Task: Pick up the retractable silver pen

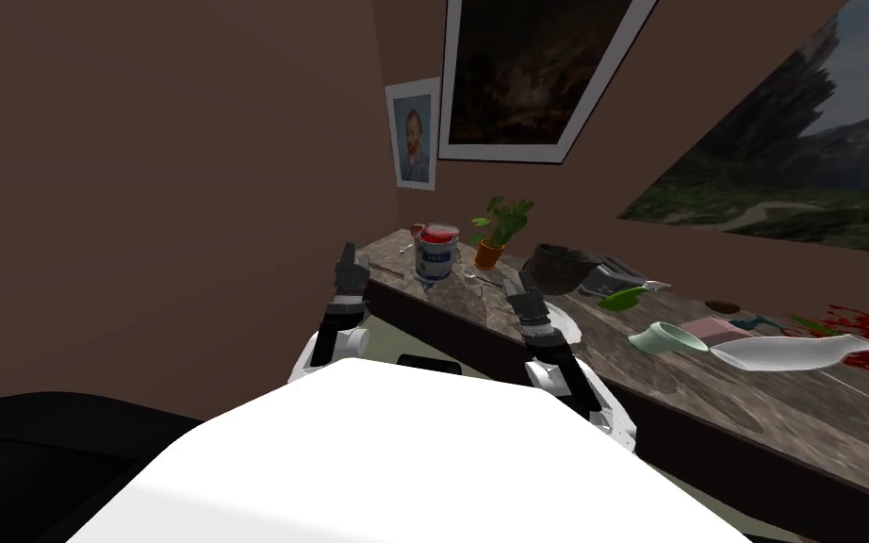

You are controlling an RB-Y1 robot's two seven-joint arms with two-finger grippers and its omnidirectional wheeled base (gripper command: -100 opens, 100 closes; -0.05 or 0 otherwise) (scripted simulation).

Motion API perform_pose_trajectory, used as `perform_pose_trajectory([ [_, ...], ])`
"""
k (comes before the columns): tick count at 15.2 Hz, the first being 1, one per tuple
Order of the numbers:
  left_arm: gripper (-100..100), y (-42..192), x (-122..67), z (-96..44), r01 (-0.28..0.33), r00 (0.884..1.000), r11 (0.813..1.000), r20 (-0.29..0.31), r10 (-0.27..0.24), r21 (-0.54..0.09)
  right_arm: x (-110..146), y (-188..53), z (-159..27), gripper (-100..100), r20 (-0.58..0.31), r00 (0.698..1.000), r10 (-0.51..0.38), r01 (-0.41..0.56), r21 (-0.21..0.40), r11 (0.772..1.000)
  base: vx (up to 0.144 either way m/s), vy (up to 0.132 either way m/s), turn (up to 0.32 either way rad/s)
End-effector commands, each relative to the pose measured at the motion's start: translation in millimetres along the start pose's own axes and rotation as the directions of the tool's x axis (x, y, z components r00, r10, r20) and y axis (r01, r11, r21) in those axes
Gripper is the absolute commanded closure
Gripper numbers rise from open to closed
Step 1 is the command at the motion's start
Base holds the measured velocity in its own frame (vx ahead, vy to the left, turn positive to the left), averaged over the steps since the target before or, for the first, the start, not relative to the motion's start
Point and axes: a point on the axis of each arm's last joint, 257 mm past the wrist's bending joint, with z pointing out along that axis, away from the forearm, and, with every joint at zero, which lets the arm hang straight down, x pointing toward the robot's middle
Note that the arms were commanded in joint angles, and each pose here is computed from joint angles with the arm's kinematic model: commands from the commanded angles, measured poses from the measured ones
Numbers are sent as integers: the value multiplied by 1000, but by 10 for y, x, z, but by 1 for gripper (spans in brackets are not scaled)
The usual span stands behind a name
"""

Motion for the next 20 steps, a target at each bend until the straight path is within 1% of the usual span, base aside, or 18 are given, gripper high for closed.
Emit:
perform_pose_trajectory([
  [1,0,0,0,0,0,1000,1000,0,0,0,18,-61,-8,-100,-24,1000,-3,4,23,1000,-11,-1,68],
  [2,0,0,0,0,0,1000,1000,0,0,0,43,-241,-43,-100,-45,999,16,-13,76,997,-14,4,199],
  [4,0,0,0,0,0,1000,1000,0,0,0,53,-247,-49,-100,-67,998,3,3,81,997,-13,0,117],
  [5,0,0,0,0,0,1000,1000,0,0,0,72,-433,-96,-100,-84,996,23,-12,137,990,-14,4,147],
  [7,0,0,0,0,0,1000,1000,0,0,0,78,-439,-104,-100,-107,994,9,6,143,990,-13,2,112],
  [8,0,0,0,0,0,1000,1000,0,0,0,89,-630,-166,-100,-122,992,30,-5,201,979,-13,6,140],
  [10,0,0,0,0,0,1000,1000,0,0,0,91,-636,-176,-100,-145,989,16,14,207,978,-12,4,133],
  [11,0,0,0,0,0,1000,1000,0,0,0,92,-829,-253,-100,-157,987,37,6,267,964,-12,7,175],
  [13,0,0,0,0,0,1000,1000,0,0,0,88,-834,-264,-100,-180,983,23,27,272,962,-11,4,139],
  [14,0,0,0,0,0,1000,1000,0,0,0,79,-1028,-355,-100,-189,981,44,22,334,942,-11,8,189],
  [16,0,0,0,0,0,1000,1000,0,0,0,68,-1033,-367,-100,-212,977,30,45,338,940,-9,5,120],
  [17,0,0,0,0,0,1000,1000,0,0,0,46,-1224,-474,-100,-219,975,49,43,400,915,-11,8,183],
  [19,0,0,0,0,0,1000,1000,0,0,0,30,-1227,-485,-100,-241,970,36,66,404,913,-12,6,132],
  [20,0,0,0,0,0,1000,1000,0,0,0,-3,-1414,-605,-100,-242,969,56,65,465,883,-11,10,196],
])
